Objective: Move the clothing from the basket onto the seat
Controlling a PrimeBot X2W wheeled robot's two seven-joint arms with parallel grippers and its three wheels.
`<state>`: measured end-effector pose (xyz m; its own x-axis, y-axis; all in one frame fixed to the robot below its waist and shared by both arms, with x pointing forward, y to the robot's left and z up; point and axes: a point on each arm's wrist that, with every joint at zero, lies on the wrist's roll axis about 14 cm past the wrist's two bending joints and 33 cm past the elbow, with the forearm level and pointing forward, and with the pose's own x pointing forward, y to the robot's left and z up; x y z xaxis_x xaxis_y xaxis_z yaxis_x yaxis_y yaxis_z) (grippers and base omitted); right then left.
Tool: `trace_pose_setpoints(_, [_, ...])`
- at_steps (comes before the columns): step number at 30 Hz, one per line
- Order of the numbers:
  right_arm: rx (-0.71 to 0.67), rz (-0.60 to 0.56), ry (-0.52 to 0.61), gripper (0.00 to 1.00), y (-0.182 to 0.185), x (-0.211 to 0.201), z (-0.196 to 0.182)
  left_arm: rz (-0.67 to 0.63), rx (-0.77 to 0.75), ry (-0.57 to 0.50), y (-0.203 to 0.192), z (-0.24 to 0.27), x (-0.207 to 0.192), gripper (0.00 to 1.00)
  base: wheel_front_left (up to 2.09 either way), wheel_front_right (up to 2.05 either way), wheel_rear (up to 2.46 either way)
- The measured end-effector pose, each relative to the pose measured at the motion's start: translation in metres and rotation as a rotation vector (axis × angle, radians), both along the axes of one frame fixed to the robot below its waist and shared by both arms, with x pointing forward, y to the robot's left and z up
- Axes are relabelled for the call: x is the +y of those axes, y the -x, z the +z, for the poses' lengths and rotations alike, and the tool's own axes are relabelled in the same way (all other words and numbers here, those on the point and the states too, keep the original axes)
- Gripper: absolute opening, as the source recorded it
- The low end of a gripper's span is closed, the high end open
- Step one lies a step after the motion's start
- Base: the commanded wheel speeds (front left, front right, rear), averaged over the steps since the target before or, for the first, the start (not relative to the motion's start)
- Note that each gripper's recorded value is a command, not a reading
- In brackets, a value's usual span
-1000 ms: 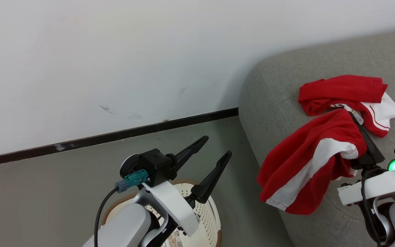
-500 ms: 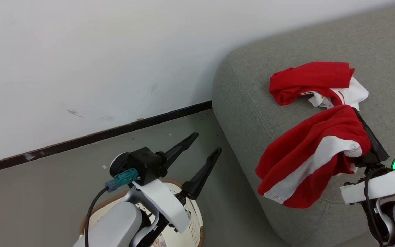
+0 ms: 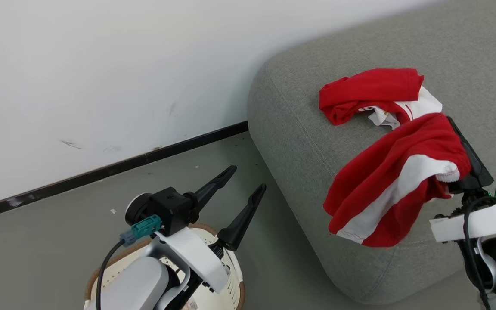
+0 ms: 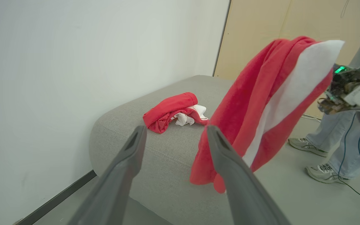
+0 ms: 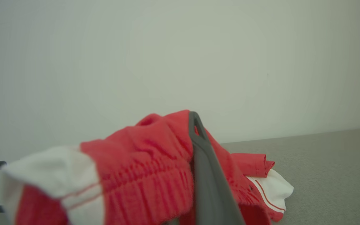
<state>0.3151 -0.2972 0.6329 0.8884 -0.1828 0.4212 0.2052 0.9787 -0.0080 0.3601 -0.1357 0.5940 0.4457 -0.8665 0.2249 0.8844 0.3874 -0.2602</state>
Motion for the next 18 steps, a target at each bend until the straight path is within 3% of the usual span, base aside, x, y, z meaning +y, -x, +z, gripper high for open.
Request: trace_pose_setpoints(18, [-0.087,-0.026,0.090,0.00,-0.023,-0.031,0.050,-0.009,0.047,-0.015,-0.005,-0.017,0.003,1.00,0.00,0.00,0.00])
